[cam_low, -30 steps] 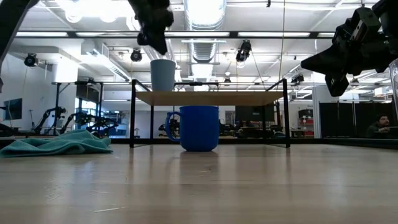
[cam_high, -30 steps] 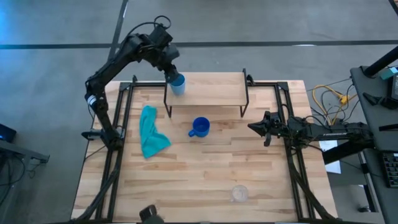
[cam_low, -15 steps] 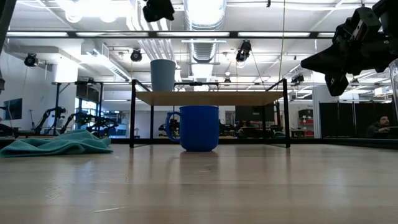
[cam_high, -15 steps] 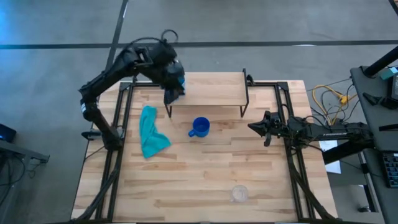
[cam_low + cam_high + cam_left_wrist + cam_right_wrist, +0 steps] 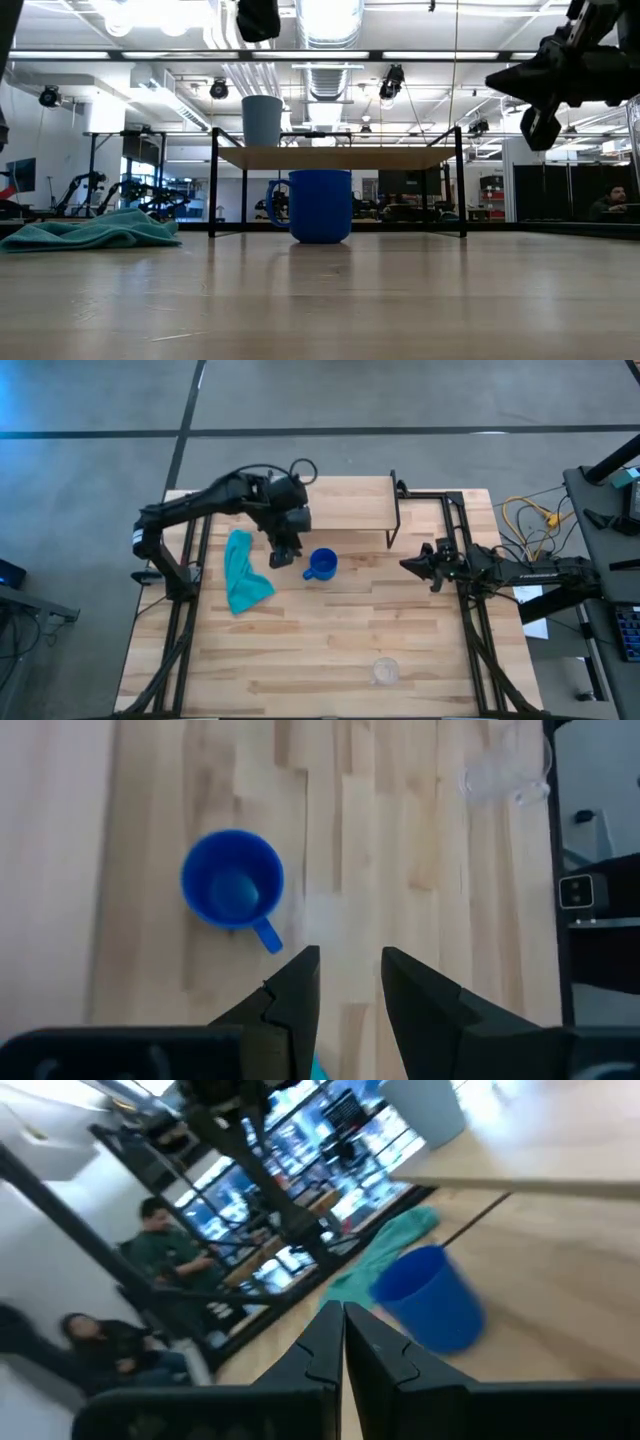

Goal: Stack small to large cups/mugs on shelf
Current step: Put the blue mug on the shelf

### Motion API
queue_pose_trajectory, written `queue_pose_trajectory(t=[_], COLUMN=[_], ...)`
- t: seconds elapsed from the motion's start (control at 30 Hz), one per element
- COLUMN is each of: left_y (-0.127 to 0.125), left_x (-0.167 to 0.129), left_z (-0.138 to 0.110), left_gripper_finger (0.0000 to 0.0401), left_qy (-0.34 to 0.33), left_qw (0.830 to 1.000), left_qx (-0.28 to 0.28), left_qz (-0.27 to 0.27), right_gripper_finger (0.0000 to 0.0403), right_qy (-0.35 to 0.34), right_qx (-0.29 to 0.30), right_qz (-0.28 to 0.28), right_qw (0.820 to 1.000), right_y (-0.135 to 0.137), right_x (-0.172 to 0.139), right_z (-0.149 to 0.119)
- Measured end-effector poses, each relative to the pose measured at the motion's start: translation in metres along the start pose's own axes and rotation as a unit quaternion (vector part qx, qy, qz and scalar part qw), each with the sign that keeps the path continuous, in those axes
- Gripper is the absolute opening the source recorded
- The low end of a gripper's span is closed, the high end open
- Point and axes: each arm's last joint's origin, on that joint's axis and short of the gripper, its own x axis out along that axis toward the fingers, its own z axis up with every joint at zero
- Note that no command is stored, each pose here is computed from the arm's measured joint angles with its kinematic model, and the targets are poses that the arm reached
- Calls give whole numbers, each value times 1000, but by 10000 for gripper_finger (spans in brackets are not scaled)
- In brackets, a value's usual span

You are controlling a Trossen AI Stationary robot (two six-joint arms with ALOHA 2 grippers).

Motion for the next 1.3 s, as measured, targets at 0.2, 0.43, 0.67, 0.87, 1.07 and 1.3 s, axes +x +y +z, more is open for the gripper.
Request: queue_pose_trajectory(t=[0.2, 0.43, 0.67, 0.87, 1.07, 1.3], left_y=[3, 8, 10, 10, 10, 10], left_x=[33, 63, 71, 70, 70, 70], left_z=[-8, -13, -17, -14, -14, -14], left_gripper_finger=[96, 96, 96, 96, 96, 96], left_qy=[30, 25, 29, 15, 14, 14], left_qw=[999, 999, 999, 999, 999, 999], left_qx=[-10, -35, -44, -40, -39, -40], left_qz=[-6, -7, -8, -9, -9, -9], right_gripper_finger=[9, 9, 9, 9, 9, 9], right_qy=[-33, -57, -26, 23, 159, 258], right_qx=[10, -9, -133, -177, -180, -211], right_qz=[31, 63, 54, 24, -32, -26], right_qw=[999, 996, 989, 984, 970, 943], right_y=[6, 14, 43, 82, 108, 141], right_x=[0, -1, 4, 5, 15, 47], right_z=[7, 16, 49, 96, 125, 154])
